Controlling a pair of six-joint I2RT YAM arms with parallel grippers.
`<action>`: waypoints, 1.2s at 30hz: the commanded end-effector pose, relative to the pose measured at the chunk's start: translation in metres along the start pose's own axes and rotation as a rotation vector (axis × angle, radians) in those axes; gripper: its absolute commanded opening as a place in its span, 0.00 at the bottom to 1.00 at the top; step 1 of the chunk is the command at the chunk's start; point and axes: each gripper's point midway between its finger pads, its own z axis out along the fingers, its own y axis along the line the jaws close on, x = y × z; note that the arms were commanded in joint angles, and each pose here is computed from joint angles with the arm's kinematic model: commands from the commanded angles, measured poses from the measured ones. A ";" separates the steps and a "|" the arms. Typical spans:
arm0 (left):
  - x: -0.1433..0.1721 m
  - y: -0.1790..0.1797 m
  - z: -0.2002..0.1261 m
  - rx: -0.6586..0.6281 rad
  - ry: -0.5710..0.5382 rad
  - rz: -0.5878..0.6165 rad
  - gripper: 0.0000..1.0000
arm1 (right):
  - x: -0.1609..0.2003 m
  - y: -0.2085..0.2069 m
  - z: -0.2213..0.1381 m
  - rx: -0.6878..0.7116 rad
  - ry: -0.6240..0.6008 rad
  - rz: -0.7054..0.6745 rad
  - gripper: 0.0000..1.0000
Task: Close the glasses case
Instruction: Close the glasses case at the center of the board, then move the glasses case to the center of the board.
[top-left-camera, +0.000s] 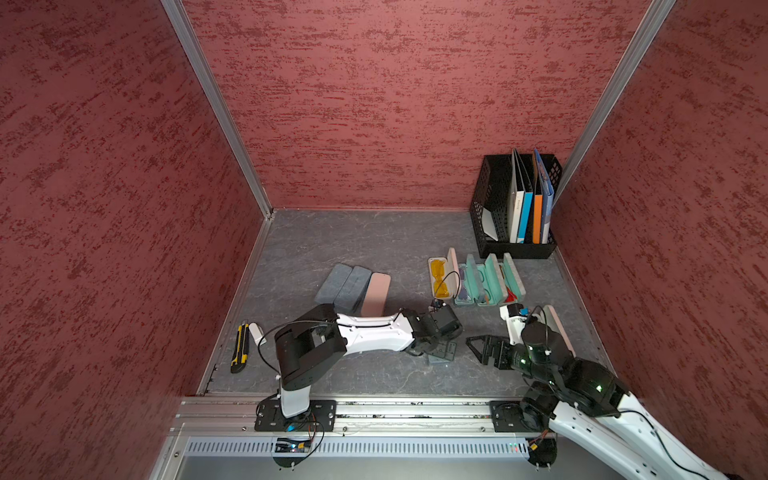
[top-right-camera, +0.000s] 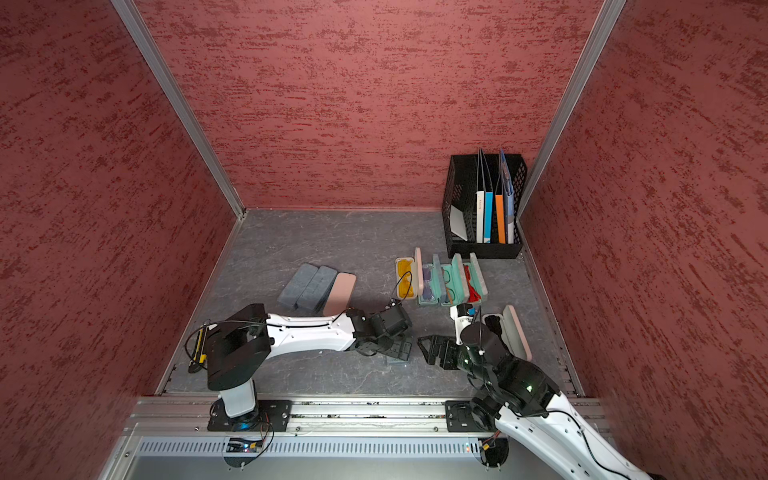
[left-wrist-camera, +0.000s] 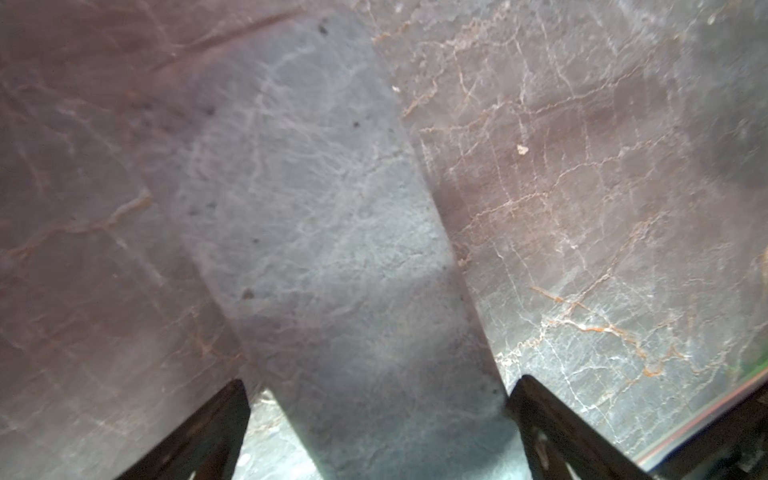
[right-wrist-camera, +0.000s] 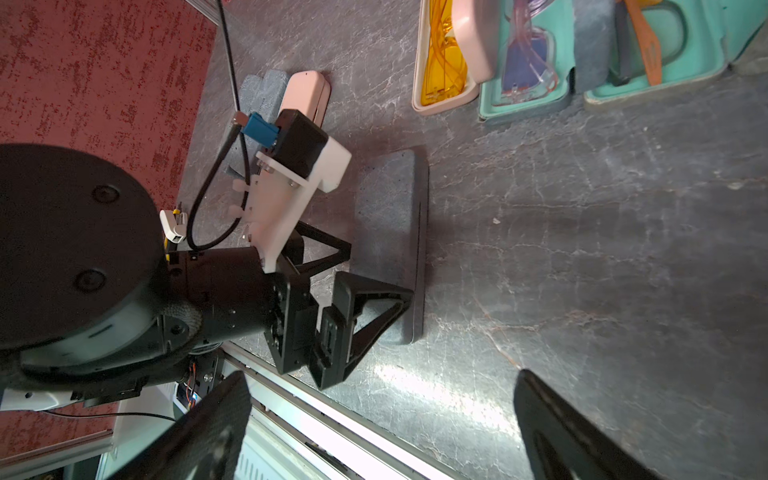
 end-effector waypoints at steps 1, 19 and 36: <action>0.011 0.005 0.002 -0.064 0.044 0.056 1.00 | 0.000 0.002 0.000 -0.015 -0.002 0.004 0.98; 0.016 0.074 0.006 -0.270 0.092 0.059 0.82 | 0.001 0.003 0.006 -0.032 0.000 -0.001 0.98; -0.040 0.148 0.019 -0.350 0.057 -0.029 0.78 | 0.007 0.005 0.026 -0.030 0.049 -0.011 0.99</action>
